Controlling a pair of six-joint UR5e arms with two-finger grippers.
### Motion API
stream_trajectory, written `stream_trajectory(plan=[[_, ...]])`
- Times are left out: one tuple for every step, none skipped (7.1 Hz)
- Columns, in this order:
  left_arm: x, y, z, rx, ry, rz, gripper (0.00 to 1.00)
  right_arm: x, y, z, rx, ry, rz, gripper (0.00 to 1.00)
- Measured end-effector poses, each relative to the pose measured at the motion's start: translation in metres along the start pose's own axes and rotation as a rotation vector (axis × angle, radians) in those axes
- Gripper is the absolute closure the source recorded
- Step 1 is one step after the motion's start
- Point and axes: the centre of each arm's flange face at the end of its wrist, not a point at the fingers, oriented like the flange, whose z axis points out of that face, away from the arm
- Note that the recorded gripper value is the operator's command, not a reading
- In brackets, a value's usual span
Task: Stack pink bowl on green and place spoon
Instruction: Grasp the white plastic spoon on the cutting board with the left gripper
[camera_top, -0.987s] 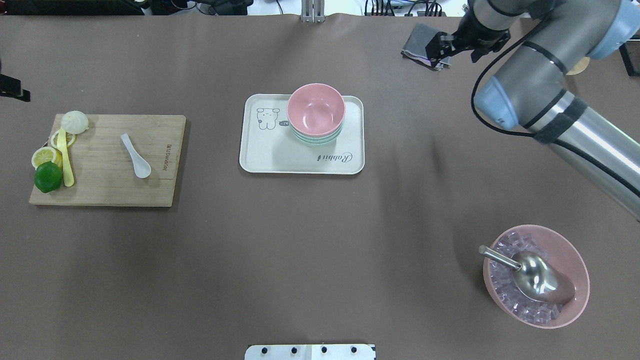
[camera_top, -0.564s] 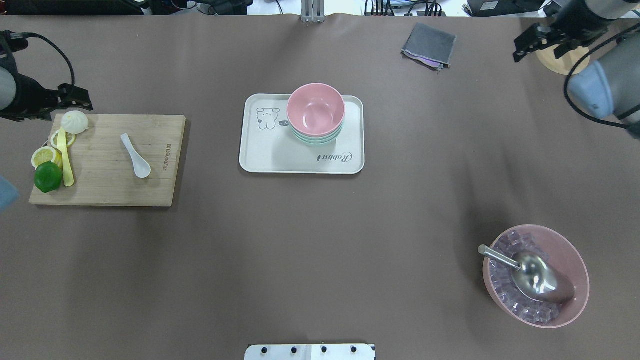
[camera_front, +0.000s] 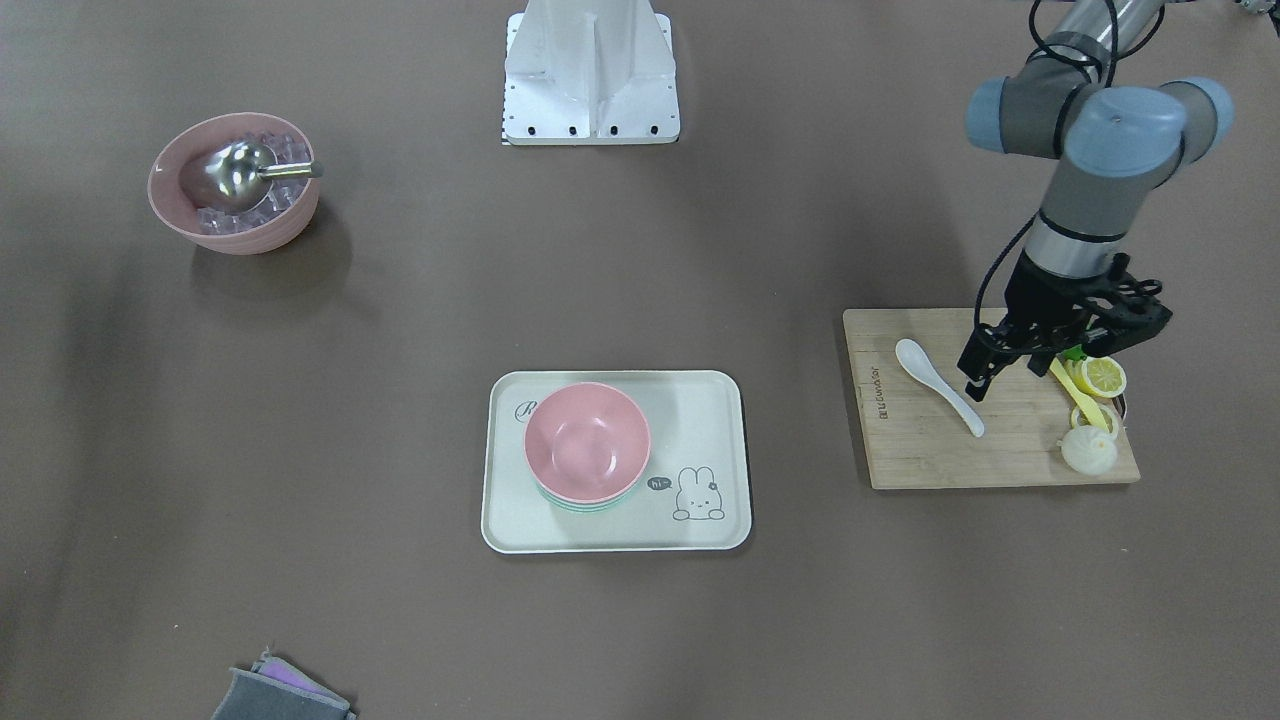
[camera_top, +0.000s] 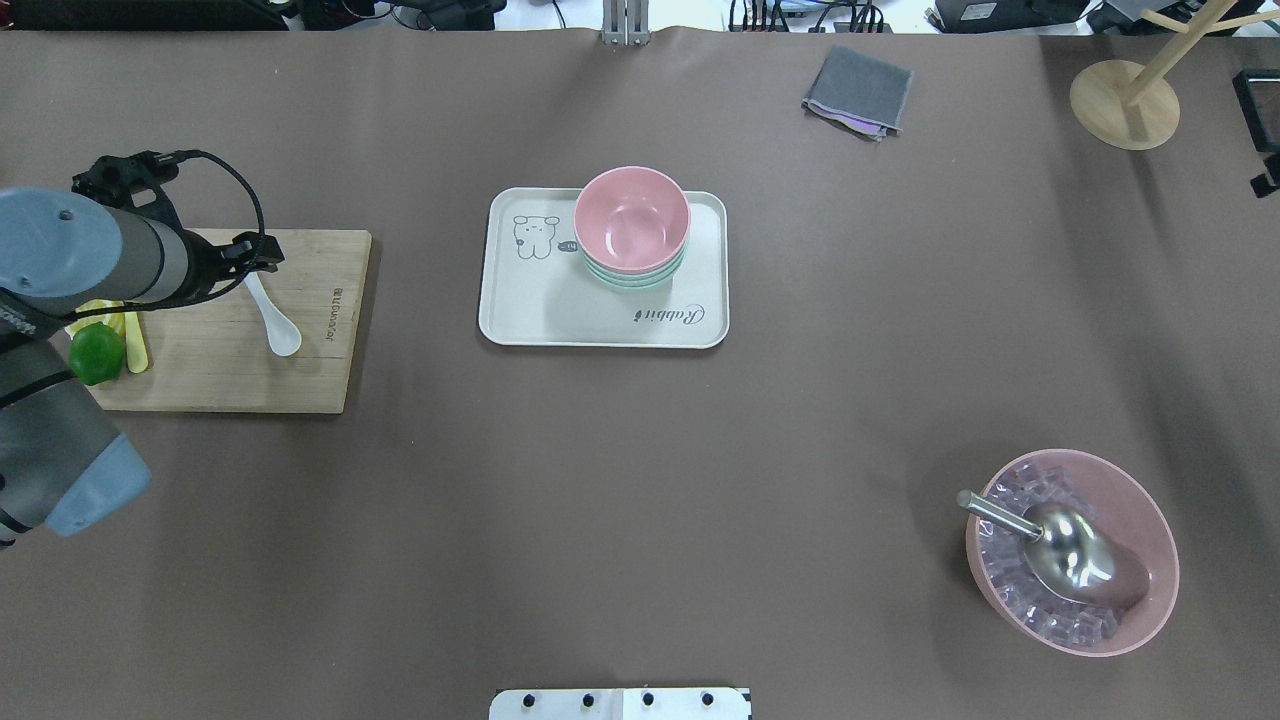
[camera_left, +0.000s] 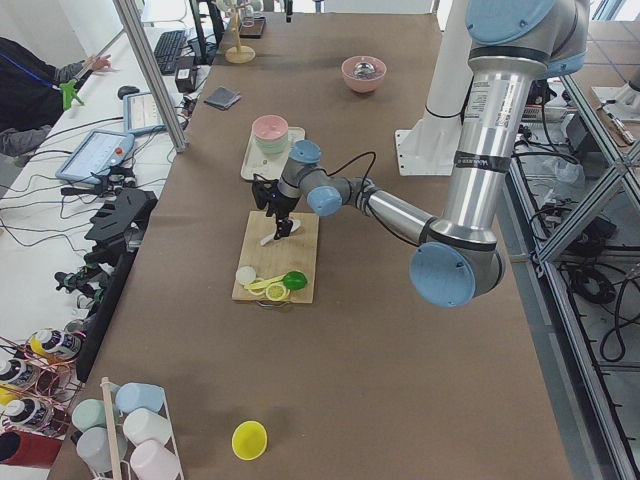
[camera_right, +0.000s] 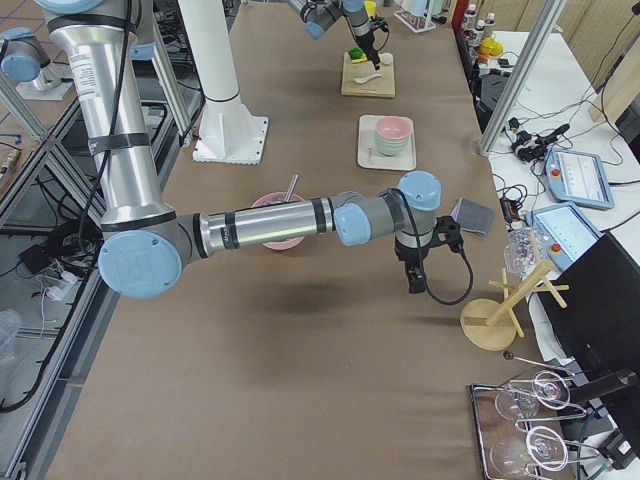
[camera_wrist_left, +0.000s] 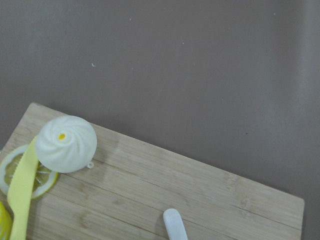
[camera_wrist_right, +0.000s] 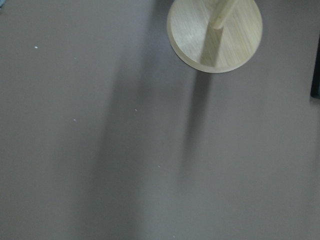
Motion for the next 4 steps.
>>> stream_trajectory(plan=[[0.003,0.009,0.009,0.013,-0.019,0.001,0.22,0.023,0.021,0.001,-0.01,0.006,0.012,0.0],[0.006,0.015,0.017,0.023,-0.03,0.006,0.37,0.038,0.034,0.001,-0.013,0.01,0.029,0.0],[0.007,0.019,0.023,0.025,-0.038,0.009,0.46,0.045,0.041,0.001,-0.014,0.014,0.038,0.0],[0.008,0.022,0.025,0.025,-0.04,0.01,0.53,0.049,0.046,0.001,-0.015,0.016,0.042,0.0]])
